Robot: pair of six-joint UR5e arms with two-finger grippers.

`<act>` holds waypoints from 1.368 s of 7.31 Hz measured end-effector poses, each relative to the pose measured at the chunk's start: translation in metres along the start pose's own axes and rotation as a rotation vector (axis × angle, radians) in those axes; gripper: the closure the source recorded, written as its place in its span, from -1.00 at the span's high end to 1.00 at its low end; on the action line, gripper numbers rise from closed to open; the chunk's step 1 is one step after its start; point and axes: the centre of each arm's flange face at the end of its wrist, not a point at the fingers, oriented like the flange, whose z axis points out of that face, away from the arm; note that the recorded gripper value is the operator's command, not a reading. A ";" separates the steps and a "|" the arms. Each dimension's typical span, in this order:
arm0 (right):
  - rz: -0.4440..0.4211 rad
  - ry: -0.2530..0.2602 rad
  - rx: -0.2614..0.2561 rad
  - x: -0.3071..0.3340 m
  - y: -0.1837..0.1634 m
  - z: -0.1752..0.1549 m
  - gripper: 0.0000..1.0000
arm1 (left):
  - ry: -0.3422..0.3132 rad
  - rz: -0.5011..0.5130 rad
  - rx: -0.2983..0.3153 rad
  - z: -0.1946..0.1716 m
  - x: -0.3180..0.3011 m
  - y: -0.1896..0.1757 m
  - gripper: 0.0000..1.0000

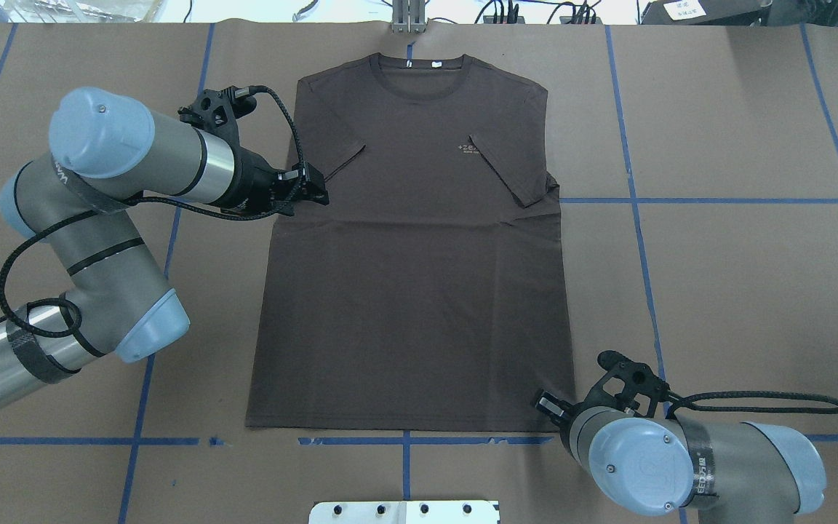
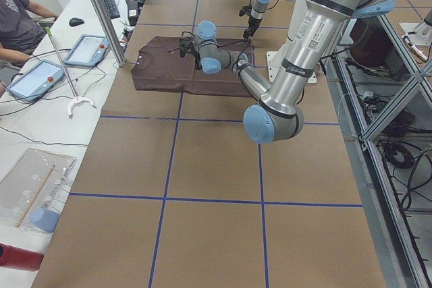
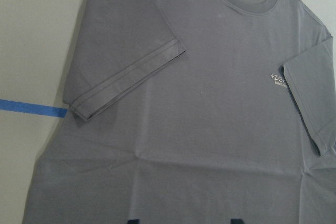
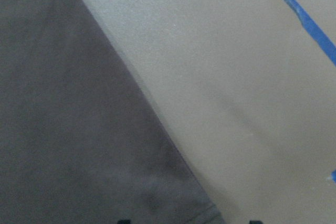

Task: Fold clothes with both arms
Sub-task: 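Move both grippers down to the shirt hem corners nearest the robot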

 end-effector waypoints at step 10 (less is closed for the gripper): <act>0.014 -0.023 -0.091 -0.002 0.004 -0.033 -1.00 | -0.062 -0.107 0.078 0.007 -0.023 0.152 0.31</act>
